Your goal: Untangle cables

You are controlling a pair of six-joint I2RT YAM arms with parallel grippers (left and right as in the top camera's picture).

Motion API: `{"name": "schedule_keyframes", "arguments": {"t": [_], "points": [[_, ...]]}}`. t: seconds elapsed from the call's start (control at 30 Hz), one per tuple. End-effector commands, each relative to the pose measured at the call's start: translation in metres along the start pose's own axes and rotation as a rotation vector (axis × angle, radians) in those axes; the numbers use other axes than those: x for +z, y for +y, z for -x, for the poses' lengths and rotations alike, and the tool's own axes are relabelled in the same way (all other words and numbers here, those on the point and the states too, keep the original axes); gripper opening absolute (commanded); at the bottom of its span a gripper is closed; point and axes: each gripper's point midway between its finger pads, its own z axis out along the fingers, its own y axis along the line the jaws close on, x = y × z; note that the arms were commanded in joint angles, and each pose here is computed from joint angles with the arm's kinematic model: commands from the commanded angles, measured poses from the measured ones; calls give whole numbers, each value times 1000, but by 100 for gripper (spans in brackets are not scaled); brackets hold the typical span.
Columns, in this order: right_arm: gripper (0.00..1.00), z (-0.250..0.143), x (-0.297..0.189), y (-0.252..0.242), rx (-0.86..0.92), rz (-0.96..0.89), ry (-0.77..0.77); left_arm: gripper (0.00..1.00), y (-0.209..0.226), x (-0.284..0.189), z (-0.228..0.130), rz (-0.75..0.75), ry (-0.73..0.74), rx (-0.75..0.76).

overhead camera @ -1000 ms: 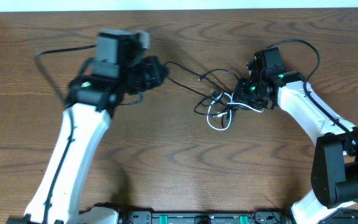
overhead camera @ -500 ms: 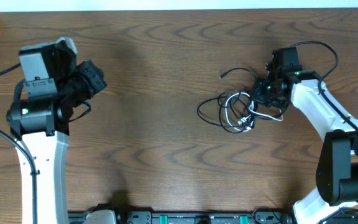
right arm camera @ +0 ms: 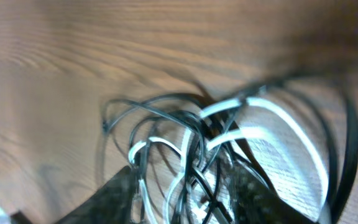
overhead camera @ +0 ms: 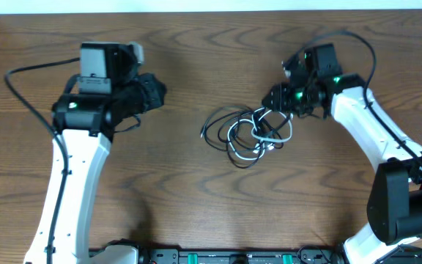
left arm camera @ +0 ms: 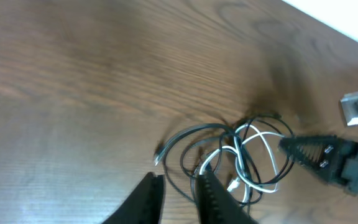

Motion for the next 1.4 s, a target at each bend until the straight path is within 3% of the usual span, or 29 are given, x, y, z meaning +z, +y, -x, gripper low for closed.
{"name": "schedule_keyframes", "arguments": {"t": [0.0,0.47,1.0,1.37], "points": [[49,25,-19,19,-39,32,-50,33,-21,13,-6,-39,34,59],[64,19,-47,-57,142,-299,-44,37,-62,95,-67,-67,267,178],[70,16,-53,-71,157,-352,-37,39,-71,158,-129,-83,451,442],[71,12,-53,-72,144,-357,-20,39,-53,182,-150,-11,508,481]]}}
